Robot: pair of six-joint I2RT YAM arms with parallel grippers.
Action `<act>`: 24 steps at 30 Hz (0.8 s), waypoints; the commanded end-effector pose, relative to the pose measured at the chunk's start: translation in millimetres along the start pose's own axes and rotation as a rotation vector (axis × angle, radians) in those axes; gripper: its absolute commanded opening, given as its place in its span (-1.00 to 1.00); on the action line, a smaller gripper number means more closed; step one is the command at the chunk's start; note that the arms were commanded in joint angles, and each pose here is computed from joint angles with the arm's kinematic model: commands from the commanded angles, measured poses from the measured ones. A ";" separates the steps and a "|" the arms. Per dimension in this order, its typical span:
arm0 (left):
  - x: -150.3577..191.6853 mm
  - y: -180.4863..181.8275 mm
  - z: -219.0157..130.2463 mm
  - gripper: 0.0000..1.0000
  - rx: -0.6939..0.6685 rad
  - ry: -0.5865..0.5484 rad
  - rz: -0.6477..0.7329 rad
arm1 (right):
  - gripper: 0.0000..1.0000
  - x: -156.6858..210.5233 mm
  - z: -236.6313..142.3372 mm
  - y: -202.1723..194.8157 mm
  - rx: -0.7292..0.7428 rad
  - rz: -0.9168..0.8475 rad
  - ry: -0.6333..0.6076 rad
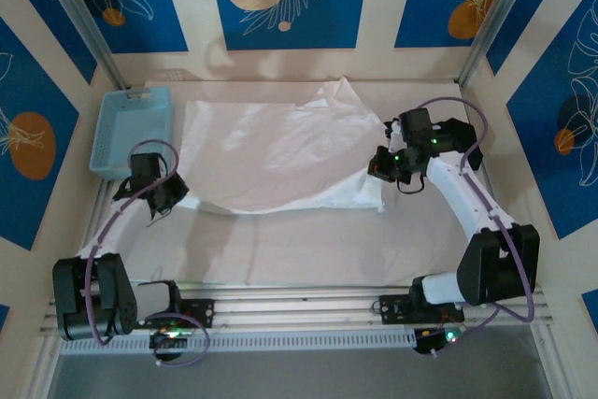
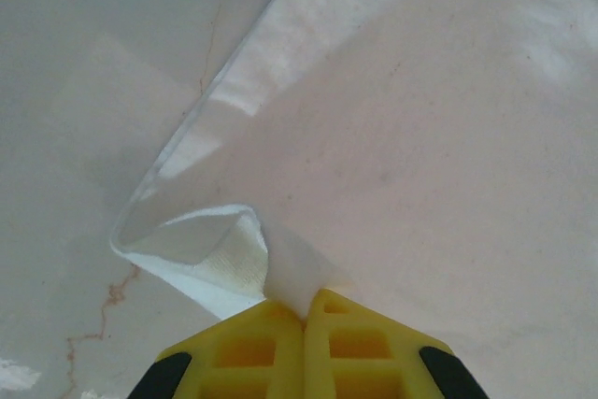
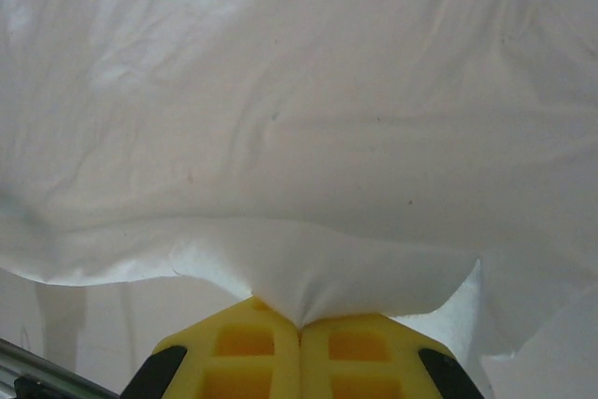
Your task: Fold the inside-out t-shirt
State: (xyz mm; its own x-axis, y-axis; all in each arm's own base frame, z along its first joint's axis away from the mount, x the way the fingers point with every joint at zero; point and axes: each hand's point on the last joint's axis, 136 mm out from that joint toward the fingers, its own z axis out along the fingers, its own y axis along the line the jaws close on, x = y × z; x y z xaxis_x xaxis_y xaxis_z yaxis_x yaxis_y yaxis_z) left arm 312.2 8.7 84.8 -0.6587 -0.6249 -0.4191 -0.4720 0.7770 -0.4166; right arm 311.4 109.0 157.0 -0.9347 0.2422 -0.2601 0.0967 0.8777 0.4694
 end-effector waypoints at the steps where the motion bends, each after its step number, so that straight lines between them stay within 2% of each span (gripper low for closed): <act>1: -17.3 -8.8 -1.6 -1.00 0.026 -0.038 0.014 | -1.00 -20.5 -1.3 5.4 -0.004 -0.041 -0.038; 24: -28.7 -7.3 9.3 -1.00 -0.004 -0.047 0.017 | -0.94 -62.5 48.8 -6.5 0.169 -0.172 0.019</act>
State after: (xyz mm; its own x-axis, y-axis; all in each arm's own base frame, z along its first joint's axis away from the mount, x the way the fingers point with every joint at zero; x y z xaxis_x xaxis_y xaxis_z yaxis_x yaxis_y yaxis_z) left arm 327.8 12.0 80.9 -0.6640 -0.6142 -0.4265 -0.4681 0.7862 -0.4034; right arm 379.8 110.9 125.2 -0.9504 0.1044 -0.2931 0.0105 0.9522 0.3053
